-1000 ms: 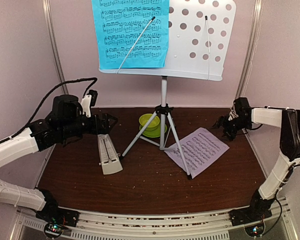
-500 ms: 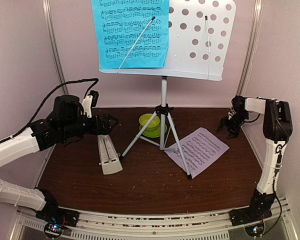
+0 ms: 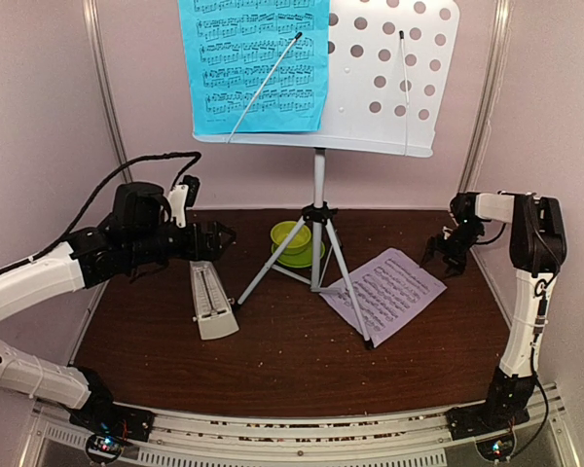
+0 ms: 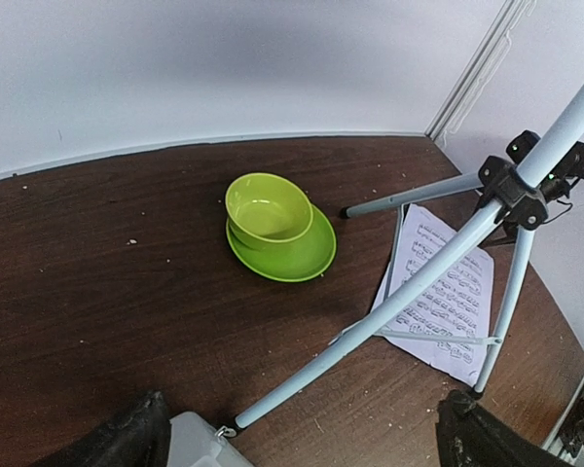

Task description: Set up the instrument practice props

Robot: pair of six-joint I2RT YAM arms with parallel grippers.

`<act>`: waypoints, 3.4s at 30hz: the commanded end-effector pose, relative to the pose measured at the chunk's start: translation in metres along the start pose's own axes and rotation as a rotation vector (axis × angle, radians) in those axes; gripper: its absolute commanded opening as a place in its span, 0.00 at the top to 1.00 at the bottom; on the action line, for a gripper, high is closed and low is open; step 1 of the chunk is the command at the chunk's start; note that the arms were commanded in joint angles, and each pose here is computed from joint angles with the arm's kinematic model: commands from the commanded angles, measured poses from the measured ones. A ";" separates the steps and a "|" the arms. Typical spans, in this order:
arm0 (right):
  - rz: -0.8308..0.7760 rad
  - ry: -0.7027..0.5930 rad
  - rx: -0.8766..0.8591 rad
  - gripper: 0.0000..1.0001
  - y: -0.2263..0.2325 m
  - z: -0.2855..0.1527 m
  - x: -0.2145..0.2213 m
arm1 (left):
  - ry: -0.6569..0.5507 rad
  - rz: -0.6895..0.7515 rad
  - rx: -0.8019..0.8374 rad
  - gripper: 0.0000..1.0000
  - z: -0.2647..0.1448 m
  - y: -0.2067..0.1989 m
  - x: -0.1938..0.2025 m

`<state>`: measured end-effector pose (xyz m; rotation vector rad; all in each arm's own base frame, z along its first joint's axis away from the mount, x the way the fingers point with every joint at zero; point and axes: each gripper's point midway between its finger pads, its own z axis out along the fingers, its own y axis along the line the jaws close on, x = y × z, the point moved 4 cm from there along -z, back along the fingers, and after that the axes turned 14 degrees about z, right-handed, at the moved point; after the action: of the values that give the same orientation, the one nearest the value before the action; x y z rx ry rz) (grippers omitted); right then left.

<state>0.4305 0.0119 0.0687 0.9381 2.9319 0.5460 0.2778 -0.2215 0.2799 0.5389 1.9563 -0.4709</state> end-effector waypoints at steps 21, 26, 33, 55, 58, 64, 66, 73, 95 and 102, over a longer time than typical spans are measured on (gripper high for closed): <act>-0.046 0.300 -0.165 0.29 0.027 0.041 0.099 | -0.105 0.053 0.010 0.02 -0.005 -0.005 -0.033; -0.062 0.348 -0.230 0.26 0.039 0.054 0.129 | -0.106 0.054 0.013 0.02 -0.005 -0.005 -0.032; -0.032 0.331 -0.365 0.00 0.049 0.053 0.138 | -0.112 0.051 0.016 0.02 -0.008 -0.005 -0.030; 0.007 0.191 -0.827 0.24 0.156 0.022 0.153 | -0.112 0.057 -0.004 0.02 -0.020 -0.001 -0.025; -0.002 0.210 -0.820 0.36 0.160 0.029 0.155 | -0.114 0.057 -0.008 0.02 -0.022 0.000 -0.025; -0.088 0.216 -0.667 0.37 0.155 0.052 0.164 | -0.102 0.066 -0.012 0.02 -0.023 0.000 -0.025; -0.121 0.197 -0.642 0.35 0.152 0.050 0.162 | -0.097 0.065 -0.009 0.02 -0.025 0.000 -0.022; -0.206 0.120 -0.586 0.35 0.151 0.044 0.150 | -0.065 0.039 0.012 0.02 -0.027 0.001 0.006; -0.202 0.296 -0.546 0.45 0.178 0.108 0.173 | -0.101 0.038 -0.021 0.02 -0.029 0.005 0.002; -0.164 0.314 -0.630 0.70 0.188 0.110 0.171 | -0.100 0.047 -0.019 0.03 -0.026 0.004 -0.002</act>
<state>0.4090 0.2834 0.0573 0.5002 2.7192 1.5491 0.2567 -0.2000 0.2729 0.5510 1.9158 -0.4334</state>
